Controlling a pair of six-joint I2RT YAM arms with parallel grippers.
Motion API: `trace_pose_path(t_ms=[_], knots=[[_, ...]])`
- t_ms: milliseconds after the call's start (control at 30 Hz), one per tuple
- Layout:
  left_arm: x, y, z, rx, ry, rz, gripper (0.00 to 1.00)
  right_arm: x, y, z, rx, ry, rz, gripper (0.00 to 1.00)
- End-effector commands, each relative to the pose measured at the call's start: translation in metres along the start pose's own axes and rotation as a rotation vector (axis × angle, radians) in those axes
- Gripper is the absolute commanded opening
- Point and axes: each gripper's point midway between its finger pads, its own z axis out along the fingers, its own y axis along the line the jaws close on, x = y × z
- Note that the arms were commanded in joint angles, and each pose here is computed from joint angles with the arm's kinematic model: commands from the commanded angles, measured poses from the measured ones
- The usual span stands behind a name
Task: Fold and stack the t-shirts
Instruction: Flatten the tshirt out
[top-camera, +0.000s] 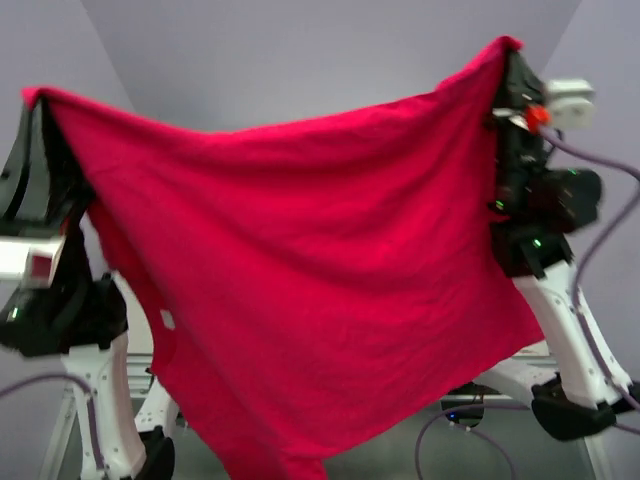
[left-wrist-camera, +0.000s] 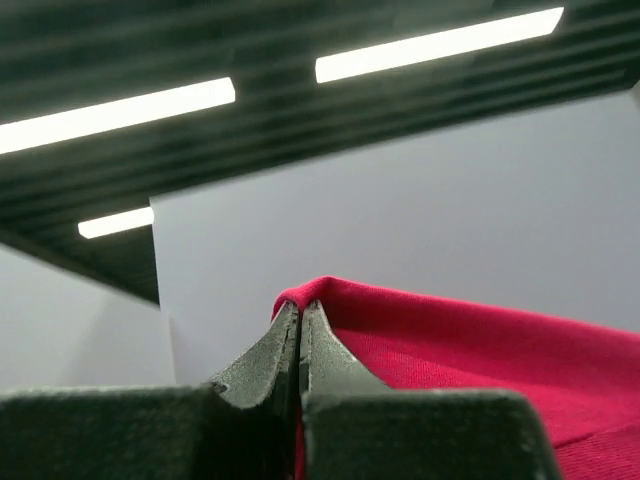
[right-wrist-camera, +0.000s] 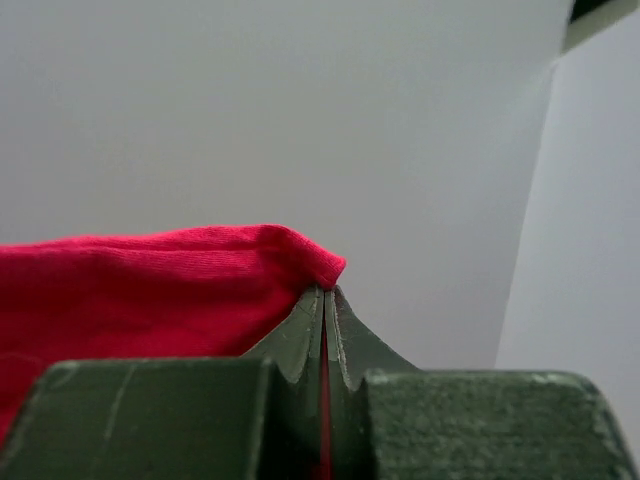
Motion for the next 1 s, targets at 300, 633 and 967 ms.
trace_pose_path(t_ms=[300,633,967], knots=[[0.405,-0.031,-0.083,-0.124,0.719,-0.167,0.00,0.293,0.071,0.013,0.008,0.544,0.035,0.00],[0.587,-0.070,-0.307,-0.178,1.292,-0.203,0.00,0.540,0.099,-0.073,-0.008,1.012,-0.048,0.00],[0.552,-0.055,-0.239,-0.176,1.138,-0.211,0.00,0.459,0.078,-0.023,0.028,0.810,-0.044,0.00]])
